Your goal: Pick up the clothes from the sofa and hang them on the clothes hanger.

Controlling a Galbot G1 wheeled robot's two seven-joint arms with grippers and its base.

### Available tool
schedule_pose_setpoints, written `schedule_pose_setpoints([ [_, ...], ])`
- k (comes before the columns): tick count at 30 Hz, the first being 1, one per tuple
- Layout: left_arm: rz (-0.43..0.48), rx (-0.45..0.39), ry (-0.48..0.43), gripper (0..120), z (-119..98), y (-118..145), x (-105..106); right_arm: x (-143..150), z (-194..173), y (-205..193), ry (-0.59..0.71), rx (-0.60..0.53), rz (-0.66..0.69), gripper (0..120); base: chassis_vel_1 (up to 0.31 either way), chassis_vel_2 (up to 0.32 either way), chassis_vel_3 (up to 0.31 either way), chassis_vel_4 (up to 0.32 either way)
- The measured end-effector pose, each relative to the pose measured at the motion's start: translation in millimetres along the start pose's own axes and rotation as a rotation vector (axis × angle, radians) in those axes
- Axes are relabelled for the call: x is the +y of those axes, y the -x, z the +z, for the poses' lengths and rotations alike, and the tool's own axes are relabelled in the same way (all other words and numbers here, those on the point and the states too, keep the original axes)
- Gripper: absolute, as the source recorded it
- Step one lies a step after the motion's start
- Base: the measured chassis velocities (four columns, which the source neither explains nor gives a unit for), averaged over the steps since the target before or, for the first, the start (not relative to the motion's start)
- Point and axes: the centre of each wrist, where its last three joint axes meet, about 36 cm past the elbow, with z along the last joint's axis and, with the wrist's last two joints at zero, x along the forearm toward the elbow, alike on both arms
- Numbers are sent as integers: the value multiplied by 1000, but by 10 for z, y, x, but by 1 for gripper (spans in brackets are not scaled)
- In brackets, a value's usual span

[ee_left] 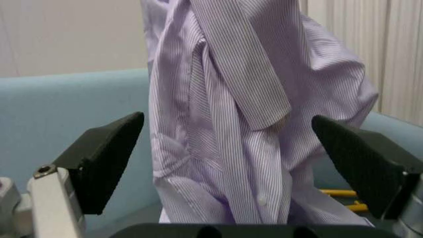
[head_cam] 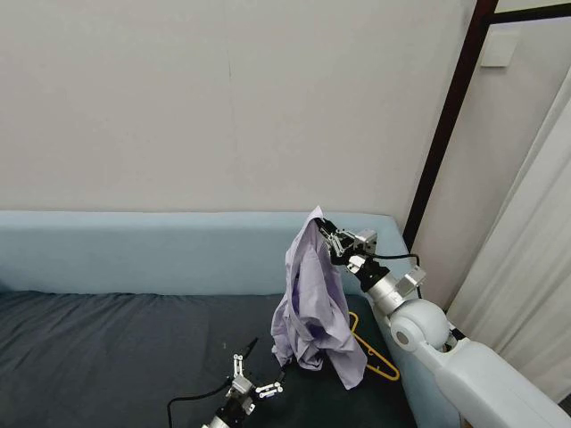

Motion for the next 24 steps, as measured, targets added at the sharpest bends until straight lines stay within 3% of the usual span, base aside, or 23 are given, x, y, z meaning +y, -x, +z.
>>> schedule_pose_setpoints([
  [10, 124, 46, 113, 97, 104, 250, 217, -15, 13, 22, 5, -6, 18, 0, 0, 0, 0, 0],
  [14, 126, 67, 122, 94, 172, 301, 110, -3, 21, 44, 10, -15, 25, 0, 0, 0, 0, 0],
  [24, 106, 92, 99, 62, 236, 345, -18, -27, 22, 9, 7, -9, 39, 0, 0, 0, 0, 0],
])
